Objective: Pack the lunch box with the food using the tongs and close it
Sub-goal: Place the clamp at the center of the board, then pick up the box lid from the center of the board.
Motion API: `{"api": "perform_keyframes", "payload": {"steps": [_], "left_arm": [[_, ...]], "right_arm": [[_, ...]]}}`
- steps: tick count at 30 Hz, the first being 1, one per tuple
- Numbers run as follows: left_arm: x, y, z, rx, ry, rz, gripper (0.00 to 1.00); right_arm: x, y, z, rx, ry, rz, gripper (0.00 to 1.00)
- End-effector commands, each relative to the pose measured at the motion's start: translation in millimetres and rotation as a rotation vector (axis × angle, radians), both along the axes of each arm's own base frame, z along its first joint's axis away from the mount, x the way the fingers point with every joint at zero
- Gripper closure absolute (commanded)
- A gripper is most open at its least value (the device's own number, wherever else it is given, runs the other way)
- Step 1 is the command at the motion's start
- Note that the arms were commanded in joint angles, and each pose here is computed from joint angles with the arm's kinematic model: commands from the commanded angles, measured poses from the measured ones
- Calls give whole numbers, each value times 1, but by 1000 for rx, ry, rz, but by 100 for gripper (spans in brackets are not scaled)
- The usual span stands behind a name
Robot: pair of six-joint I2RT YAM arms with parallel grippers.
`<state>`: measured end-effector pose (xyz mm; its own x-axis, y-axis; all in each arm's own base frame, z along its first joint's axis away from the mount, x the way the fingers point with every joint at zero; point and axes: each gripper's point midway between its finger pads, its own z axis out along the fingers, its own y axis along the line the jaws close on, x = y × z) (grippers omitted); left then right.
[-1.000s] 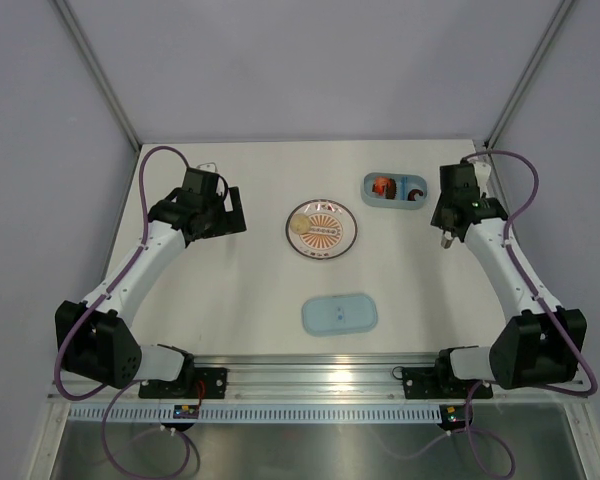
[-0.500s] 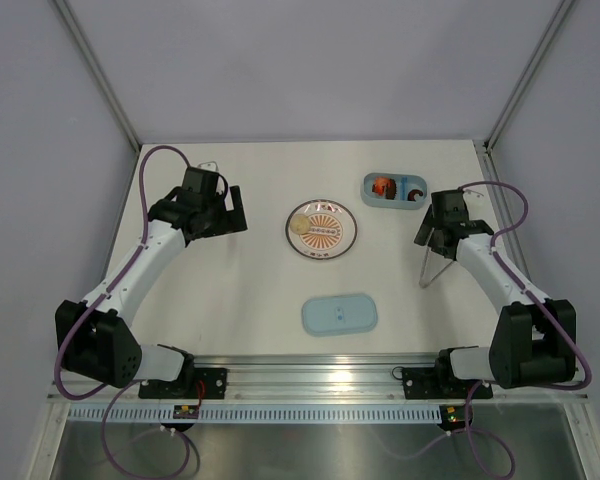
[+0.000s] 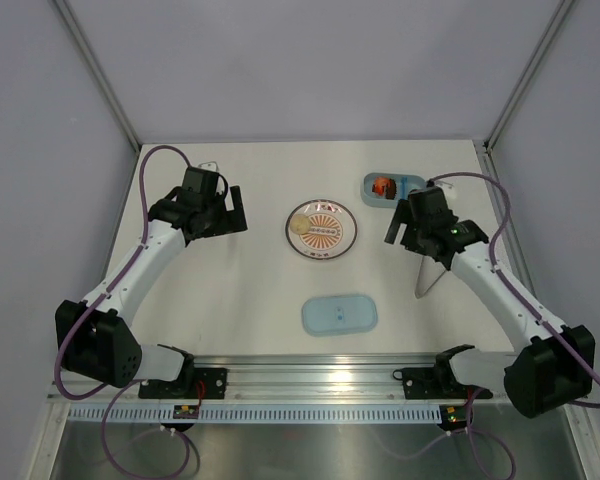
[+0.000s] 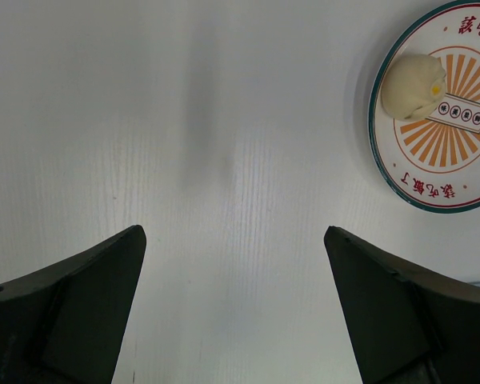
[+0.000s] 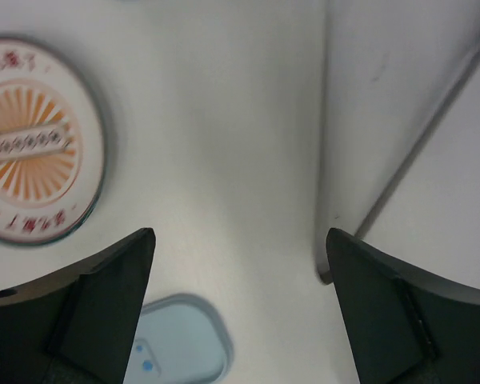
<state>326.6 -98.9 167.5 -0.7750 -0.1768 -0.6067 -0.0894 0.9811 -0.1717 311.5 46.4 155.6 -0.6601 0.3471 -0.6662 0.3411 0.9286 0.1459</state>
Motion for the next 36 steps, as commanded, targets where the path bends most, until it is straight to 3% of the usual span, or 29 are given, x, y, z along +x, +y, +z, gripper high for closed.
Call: {"api": "perform_keyframes", "payload": {"steps": [1,7,9,15,19,25,33,36], "left_arm": [[9,-5,18,-16,-51,-26,1],[7,-3,22,-17,-60,-23,1],[5,-3,24,-16,-65,-24,1],[0,-1,23,-10,-59,-25,1],[-2,-2,21,-15,-47,-34,1],[-2,-2,22,-12,-51,-38,1],[0,-6,18,-22,-45,-46,1],[0,-10,17,-31,-40,-54,1]], "right_arm": [[-39,61,-13,93,108,112,6],[-99,120,-67,238,253,149,20],[-115,126,-82,233,295,156,28],[-136,130,-105,139,346,146,33],[-136,127,-115,108,332,133,49],[-140,118,-135,61,362,107,50],[-132,111,-120,35,316,72,49],[-140,105,-131,26,356,34,55]]}}
